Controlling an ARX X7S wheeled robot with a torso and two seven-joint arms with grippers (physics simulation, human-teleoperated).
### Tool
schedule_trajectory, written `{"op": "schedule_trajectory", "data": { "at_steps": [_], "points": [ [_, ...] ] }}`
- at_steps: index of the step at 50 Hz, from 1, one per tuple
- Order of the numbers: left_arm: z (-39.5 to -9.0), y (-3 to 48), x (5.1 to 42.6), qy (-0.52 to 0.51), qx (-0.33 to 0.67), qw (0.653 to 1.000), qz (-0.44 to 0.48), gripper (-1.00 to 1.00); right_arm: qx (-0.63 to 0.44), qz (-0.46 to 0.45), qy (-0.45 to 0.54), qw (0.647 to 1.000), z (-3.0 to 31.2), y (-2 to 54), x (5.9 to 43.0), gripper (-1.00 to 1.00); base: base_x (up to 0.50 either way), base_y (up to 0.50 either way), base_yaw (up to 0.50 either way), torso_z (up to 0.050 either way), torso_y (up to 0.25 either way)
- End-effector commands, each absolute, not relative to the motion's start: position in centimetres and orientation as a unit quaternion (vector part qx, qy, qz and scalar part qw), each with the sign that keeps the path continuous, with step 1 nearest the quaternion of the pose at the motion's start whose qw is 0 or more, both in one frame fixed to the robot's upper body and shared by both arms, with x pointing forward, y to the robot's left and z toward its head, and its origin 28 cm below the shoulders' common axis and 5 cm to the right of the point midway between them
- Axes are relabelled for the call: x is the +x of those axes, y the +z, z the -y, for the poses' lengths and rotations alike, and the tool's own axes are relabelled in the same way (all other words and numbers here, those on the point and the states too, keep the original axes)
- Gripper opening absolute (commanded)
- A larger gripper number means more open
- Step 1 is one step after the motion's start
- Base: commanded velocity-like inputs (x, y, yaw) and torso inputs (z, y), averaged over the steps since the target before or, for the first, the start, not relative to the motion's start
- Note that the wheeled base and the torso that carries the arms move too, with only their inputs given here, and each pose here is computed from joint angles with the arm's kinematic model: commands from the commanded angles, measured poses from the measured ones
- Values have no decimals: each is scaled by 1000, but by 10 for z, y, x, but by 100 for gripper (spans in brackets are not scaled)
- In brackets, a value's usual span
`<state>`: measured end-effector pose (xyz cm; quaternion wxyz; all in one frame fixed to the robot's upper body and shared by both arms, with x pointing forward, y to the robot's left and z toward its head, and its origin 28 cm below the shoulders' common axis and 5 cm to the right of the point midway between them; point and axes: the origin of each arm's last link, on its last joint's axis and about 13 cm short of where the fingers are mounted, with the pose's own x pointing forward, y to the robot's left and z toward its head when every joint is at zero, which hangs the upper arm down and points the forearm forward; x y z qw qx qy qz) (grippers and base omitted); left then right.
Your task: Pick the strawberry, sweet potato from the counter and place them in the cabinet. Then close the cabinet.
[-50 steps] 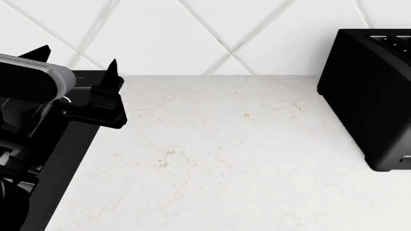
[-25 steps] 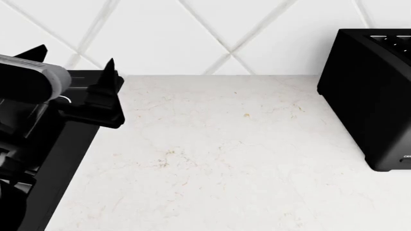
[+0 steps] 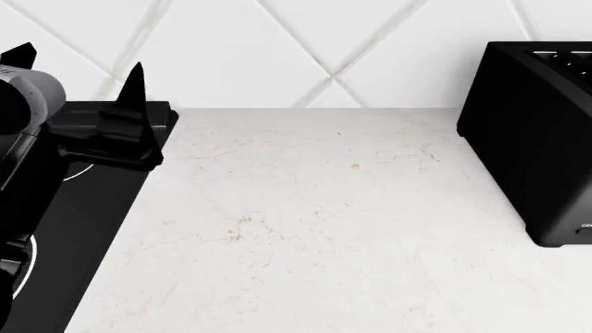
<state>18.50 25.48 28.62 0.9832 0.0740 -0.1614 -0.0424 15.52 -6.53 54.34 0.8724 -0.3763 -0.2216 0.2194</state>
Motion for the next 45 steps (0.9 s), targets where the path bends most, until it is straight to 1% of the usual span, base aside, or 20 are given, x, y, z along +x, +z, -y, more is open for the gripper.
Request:
{"op": "schedule_trajectory", "data": {
  "at_steps": [1,11,19,29,45],
  "points": [
    [-257,294,182,-33,71,982,174,100,-380,266,183,867,88,540,138,100,0,0,0,0,0],
    [-260,298,178,-25,67,981,182,100,-376,313,133,862,110,532,123,100,0,0,0,0,0],
    [-262,301,175,-18,64,980,189,100,-364,325,101,867,131,503,107,100,0,0,0,0,0],
    [-264,304,171,-12,58,979,197,100,-357,339,58,868,155,480,88,100,0,0,0,0,0],
    [-269,305,161,1,52,976,210,100,-346,342,4,873,178,428,52,100,0,0,0,0,-1]
  ]
}}
